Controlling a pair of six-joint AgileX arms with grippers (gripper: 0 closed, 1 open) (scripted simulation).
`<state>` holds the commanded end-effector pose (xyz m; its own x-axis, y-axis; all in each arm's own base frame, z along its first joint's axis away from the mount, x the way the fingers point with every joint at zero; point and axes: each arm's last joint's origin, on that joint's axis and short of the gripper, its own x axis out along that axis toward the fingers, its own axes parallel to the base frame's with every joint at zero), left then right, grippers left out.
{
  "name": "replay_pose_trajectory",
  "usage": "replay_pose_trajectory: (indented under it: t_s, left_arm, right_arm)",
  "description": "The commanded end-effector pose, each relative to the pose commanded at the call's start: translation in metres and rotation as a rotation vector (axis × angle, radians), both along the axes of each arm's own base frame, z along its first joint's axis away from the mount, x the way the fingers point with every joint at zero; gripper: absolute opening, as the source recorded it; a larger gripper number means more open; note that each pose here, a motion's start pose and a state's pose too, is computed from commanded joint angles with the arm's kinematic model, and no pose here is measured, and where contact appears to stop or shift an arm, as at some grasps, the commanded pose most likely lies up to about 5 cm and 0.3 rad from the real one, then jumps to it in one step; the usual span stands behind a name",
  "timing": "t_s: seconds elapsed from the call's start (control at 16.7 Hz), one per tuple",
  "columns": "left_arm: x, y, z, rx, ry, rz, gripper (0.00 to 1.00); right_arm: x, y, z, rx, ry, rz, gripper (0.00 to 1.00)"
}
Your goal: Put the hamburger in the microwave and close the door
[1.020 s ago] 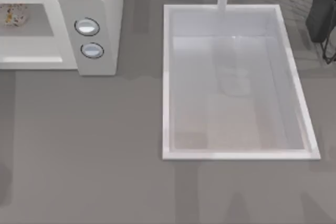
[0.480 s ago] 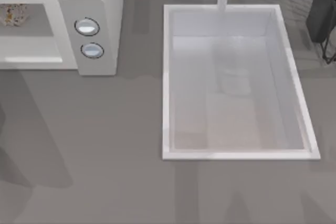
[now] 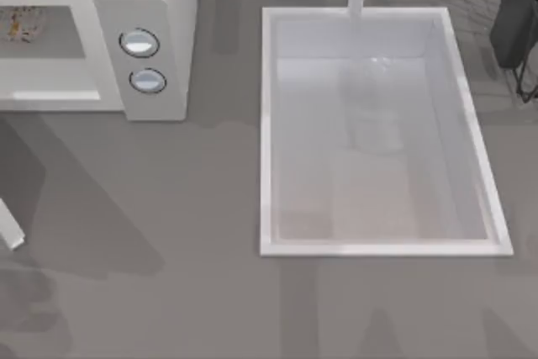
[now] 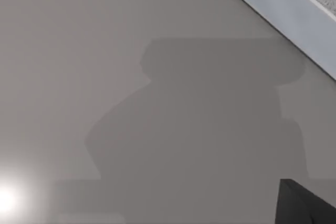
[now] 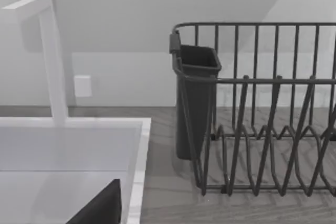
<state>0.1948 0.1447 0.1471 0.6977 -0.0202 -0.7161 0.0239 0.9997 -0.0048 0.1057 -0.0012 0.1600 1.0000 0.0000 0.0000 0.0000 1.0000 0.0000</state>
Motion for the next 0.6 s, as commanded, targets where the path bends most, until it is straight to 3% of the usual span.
replay_pose_trajectory:
  t_s: [0.3, 0.6]
  left_arm:
    - [-0.005, -0.044, -0.002, -0.001, -0.011, 0.004, 0.00]
    - [-0.006, -0.047, -0.002, -0.005, -0.012, 0.006, 0.00]
  right_arm:
    - [0.000, 0.000, 0.000, 0.000, 0.000, 0.000, 1.00]
    - [0.000, 0.000, 0.000, 0.000, 0.000, 0.000, 1.00]
